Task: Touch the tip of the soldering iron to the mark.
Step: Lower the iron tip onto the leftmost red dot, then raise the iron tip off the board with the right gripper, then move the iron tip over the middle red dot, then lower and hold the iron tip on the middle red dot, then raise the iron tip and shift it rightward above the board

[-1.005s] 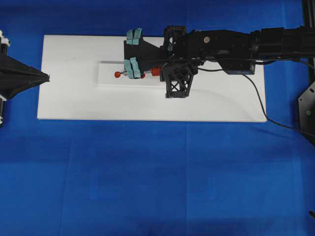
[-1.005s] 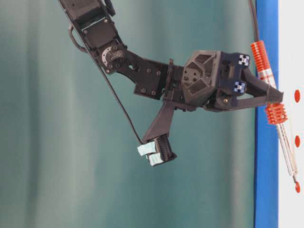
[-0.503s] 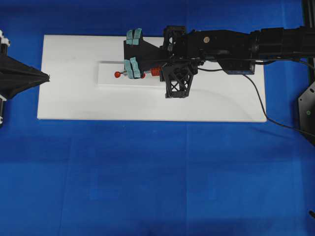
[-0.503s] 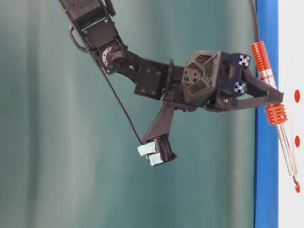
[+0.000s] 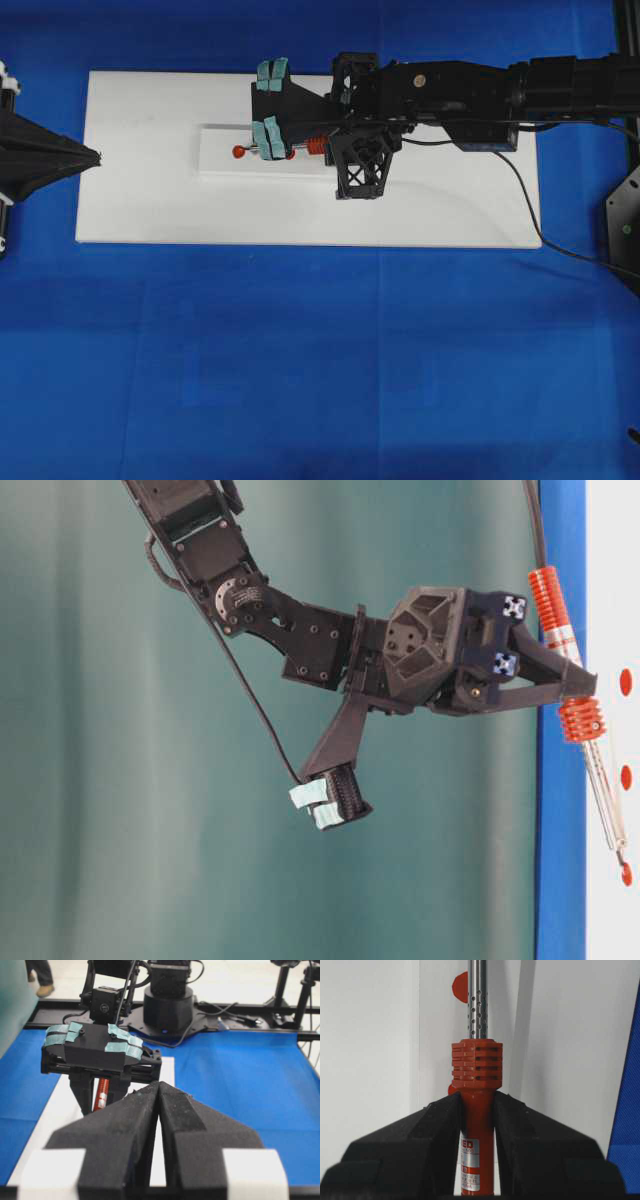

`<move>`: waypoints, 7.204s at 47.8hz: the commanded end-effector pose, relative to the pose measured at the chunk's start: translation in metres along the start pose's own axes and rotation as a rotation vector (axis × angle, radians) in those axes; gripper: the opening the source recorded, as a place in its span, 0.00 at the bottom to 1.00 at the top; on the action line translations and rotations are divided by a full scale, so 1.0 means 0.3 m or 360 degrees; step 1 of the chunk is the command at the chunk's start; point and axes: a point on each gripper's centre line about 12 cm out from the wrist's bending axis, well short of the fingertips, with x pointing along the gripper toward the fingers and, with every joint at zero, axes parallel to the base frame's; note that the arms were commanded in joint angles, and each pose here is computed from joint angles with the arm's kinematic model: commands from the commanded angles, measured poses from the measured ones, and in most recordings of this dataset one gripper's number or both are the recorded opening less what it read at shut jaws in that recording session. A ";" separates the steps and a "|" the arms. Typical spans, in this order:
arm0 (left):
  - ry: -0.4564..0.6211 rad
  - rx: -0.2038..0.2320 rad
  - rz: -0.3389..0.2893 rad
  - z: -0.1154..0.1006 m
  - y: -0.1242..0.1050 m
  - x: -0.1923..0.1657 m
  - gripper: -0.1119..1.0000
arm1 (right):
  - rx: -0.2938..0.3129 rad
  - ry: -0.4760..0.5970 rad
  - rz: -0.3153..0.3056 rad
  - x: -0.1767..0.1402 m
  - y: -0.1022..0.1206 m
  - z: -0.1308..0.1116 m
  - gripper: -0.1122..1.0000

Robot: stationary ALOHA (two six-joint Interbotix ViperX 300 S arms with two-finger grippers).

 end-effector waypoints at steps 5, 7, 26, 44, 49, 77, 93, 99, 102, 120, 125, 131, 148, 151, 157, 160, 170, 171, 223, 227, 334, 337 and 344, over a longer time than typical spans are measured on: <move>-0.0015 0.0000 0.0002 0.010 0.001 0.004 0.10 | 0.0011 -0.0065 -0.0004 -0.045 -0.009 0.033 0.16; -0.0020 0.0000 0.0002 0.014 0.001 0.005 0.10 | 0.0010 -0.0072 -0.0007 -0.053 -0.010 0.035 0.16; -0.0020 0.0000 0.0002 0.014 0.001 0.005 0.10 | 0.0005 -0.0187 -0.0085 -0.263 -0.053 0.067 0.16; -0.0029 0.0000 0.0002 0.017 0.001 0.004 0.10 | 0.0004 -0.0213 -0.0121 -0.358 -0.070 0.069 0.16; -0.0029 0.0003 0.0002 0.017 0.001 0.004 0.10 | 0.0003 -0.0218 -0.0118 -0.359 -0.068 0.071 0.16; -0.0022 -0.0002 0.0005 0.015 0.002 0.004 0.10 | 0.0021 -0.0067 -0.0115 -0.359 -0.065 -0.086 0.16; -0.0022 -0.0002 0.0002 0.015 0.001 0.004 0.10 | 0.0036 -0.0026 -0.0112 -0.379 -0.060 -0.166 0.16; -0.0024 -0.0002 0.0002 0.016 0.001 0.004 0.10 | 0.0034 -0.0023 -0.0114 -0.379 -0.061 -0.166 0.16; -0.0024 0.0000 0.0002 0.016 0.001 0.004 0.10 | 0.0036 -0.0023 -0.0113 -0.379 -0.062 -0.167 0.16; -0.0027 -0.0002 0.0002 0.017 0.001 0.004 0.10 | 0.0038 -0.0028 -0.0113 -0.379 -0.062 -0.166 0.16; -0.0024 -0.0002 0.0005 0.016 0.002 0.004 0.10 | 0.0038 -0.0030 -0.0113 -0.379 -0.062 -0.165 0.16; -0.0024 0.0000 0.0002 0.016 0.001 0.004 0.10 | 0.0036 -0.0028 -0.0110 -0.378 -0.060 -0.166 0.16; -0.0029 -0.0002 0.0002 0.017 0.001 0.004 0.10 | 0.0037 -0.0024 -0.0105 -0.368 -0.058 -0.164 0.16; -0.0029 -0.0002 0.0002 0.017 0.001 0.004 0.10 | 0.0040 -0.0021 -0.0100 -0.359 -0.058 -0.162 0.16; -0.0029 0.0000 0.0004 0.017 0.002 0.004 0.10 | 0.0038 -0.0009 -0.0091 -0.334 -0.054 -0.157 0.16; -0.0027 -0.0002 0.0002 0.016 0.001 0.004 0.10 | 0.0037 0.0001 -0.0085 -0.314 -0.051 -0.154 0.16; -0.0029 0.0000 0.0002 0.017 0.001 0.004 0.10 | 0.0029 0.0024 -0.0065 -0.254 -0.038 -0.144 0.16; -0.0027 0.0000 0.0002 0.016 0.001 0.004 0.10 | 0.0025 0.0024 -0.0063 -0.246 -0.036 -0.142 0.16; -0.0027 0.0003 0.0002 0.016 0.001 0.004 0.10 | -0.0001 0.0117 -0.0015 -0.073 -0.004 -0.139 0.16; -0.0032 0.0000 0.0002 0.018 0.001 0.004 0.10 | -0.0001 0.0117 -0.0015 -0.073 -0.004 -0.139 0.16; -0.0032 0.0003 0.0004 0.018 0.002 0.004 0.10 | 0.0014 -0.0010 -0.0223 -0.442 -0.101 -0.071 0.16; -0.0029 -0.0002 0.0002 0.017 0.001 0.004 0.10 | 0.0013 -0.0010 -0.0223 -0.444 -0.101 -0.077 0.16; -0.0032 -0.0002 0.0002 0.018 0.001 0.004 0.10 | 0.0012 0.0014 -0.0221 -0.445 -0.098 -0.119 0.16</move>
